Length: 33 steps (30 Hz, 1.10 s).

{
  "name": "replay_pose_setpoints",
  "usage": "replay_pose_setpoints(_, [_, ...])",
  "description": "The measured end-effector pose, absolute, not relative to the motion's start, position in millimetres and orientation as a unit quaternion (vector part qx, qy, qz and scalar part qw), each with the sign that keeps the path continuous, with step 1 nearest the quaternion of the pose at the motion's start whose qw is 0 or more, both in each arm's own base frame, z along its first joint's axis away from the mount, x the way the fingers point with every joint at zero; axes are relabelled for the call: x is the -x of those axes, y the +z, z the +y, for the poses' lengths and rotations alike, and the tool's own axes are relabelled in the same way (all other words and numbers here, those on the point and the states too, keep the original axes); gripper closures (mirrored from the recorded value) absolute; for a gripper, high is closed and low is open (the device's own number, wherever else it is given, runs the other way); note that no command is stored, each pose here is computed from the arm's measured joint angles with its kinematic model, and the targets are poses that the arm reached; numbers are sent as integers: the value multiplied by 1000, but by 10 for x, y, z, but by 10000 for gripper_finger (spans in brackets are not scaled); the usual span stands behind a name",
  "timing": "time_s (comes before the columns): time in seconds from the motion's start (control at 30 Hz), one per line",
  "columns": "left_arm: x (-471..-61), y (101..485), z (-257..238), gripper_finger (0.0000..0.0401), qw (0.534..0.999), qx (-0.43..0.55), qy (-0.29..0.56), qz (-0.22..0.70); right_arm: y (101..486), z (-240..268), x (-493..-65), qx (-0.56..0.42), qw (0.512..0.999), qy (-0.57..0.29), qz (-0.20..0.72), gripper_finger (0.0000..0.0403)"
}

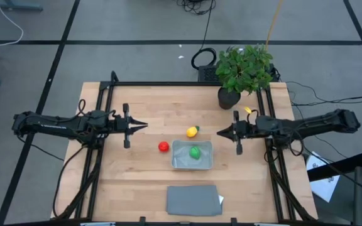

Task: Pick and placing Produce into tupperware
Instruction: Put the tomato into the gray bin

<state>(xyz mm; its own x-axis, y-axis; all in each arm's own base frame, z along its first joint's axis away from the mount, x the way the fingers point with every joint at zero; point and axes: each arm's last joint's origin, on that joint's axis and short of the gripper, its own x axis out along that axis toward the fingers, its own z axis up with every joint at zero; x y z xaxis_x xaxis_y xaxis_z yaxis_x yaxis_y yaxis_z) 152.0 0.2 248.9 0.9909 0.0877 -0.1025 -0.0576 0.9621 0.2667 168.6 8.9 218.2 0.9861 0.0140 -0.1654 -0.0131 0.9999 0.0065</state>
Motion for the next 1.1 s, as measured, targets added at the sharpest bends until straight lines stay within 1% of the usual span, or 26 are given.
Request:
replay_pose_setpoints(0.1, [-1519, 2487, 2, 370, 989, -133, 37, 58, 2167, 90, -1630, -8, 998, 14, 64, 403])
replay_pose_setpoints(0.23, [-1518, 2472, 2, 370, 989, -130, 36, 65, 2156, 109, -1555, -23, 998, 56, 11, 403])
replay_pose_setpoints(0.3, [-1518, 2470, 2, 370, 989, -131, 36, 66, 2123, 101, -1523, -35, 998, 56, -5, 403])
replay_pose_setpoints(0.6, [-1518, 2474, 2, 370, 988, -135, 36, 64, 2031, -18, -1405, -45, 999, 11, -28, 403])
replay_pose_setpoints(1.1, [-1518, 2469, 2, 370, 988, -137, 35, 67, 2083, -20, -1284, -52, 997, 19, -50, 403])
